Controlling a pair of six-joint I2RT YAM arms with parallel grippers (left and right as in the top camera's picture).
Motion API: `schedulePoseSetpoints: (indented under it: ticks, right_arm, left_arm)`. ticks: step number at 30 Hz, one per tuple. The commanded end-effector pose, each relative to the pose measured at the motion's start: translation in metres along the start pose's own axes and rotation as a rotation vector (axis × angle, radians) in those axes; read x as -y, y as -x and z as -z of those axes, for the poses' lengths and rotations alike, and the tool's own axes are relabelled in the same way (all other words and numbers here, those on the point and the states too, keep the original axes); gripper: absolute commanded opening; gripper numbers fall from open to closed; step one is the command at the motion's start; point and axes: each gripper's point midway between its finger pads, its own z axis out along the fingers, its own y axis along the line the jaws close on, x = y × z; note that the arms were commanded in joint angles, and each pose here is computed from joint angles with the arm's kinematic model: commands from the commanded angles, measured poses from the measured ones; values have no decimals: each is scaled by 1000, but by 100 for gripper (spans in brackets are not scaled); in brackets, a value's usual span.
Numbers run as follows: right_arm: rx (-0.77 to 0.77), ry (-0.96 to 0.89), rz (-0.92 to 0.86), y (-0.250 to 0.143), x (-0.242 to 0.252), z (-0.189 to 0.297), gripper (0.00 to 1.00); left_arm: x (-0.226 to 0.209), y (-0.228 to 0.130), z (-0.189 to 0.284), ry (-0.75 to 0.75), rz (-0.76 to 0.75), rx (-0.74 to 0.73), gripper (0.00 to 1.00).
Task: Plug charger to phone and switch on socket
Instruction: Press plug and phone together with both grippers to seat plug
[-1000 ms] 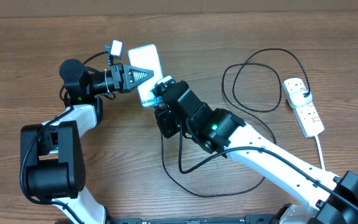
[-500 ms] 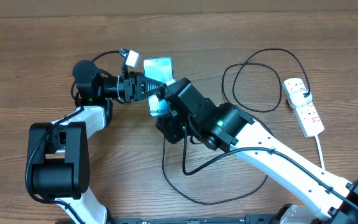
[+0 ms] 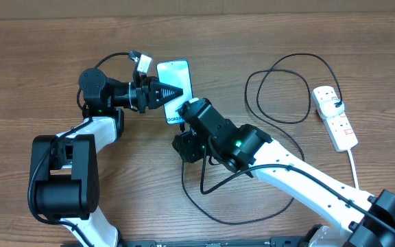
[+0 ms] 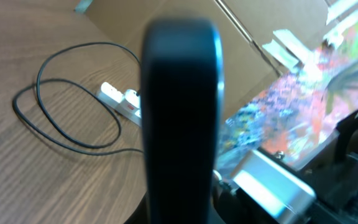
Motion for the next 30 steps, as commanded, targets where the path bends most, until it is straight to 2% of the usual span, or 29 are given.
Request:
schedulePoseSetpoints:
  ticks: [1,8,15,20,25,30]
  right_arm:
    - [62,-16,-96,8,4,-4,45]
    - [143,-127,-119,14,23,-9,33]
    - [120,-125,-105,4,18,-13,32]
    - [126,-119,-100,4,15,-13,19]
    - [197,-163,-99,19,22,-10,4]
    - [272,-138,-47,38,14,-6,4]
  left_arm:
    - [-2,6,1,20,118,33,4]
    - [-2,7,1,21,168,37,4]
    - [-4,10,1,32,193,56,4]
    - [-3,8,1,27,190,47,4]
    - [1,2,1,4,166,6,4]
    - [6,-5,1,-23,141,-38,4]
